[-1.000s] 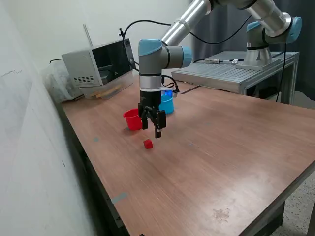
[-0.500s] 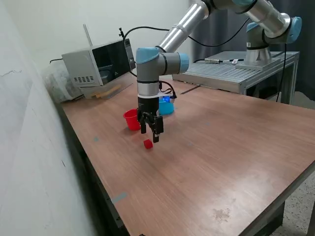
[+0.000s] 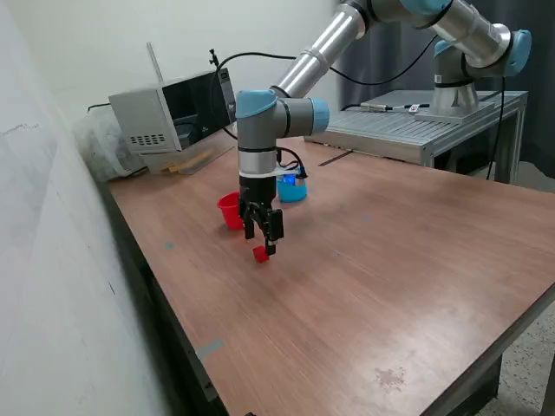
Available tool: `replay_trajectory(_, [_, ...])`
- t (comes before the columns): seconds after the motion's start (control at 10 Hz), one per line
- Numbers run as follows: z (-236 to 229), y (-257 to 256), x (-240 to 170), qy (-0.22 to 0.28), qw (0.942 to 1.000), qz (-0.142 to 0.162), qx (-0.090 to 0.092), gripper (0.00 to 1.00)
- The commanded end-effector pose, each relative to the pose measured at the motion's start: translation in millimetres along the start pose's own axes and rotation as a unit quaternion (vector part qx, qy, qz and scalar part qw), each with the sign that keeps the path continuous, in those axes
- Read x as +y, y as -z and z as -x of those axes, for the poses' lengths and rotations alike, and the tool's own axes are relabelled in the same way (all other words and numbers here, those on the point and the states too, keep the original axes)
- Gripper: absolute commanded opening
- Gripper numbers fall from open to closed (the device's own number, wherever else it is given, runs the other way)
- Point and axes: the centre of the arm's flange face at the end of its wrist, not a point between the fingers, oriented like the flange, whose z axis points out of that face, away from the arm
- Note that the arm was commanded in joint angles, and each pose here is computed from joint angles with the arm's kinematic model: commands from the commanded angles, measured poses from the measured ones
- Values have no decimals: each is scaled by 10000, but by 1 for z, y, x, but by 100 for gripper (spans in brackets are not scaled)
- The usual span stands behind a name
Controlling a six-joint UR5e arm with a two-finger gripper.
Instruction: Place red objects in the red bin, and blue objects in the blue bin.
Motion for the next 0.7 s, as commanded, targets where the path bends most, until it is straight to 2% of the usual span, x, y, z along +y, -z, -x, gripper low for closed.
replay_trajectory(0.0, [3,-2,3,-17,10000,45,-5,100])
replay_trajectory(0.1, [4,-4,2,-24,10000,38,-7,100])
replay_trajectory(0.2, [7,-9,1,-39,10000,7,-17,0])
replay_trajectory(0.6, [11,-14,-3,-16,10000,-78,-20,0])
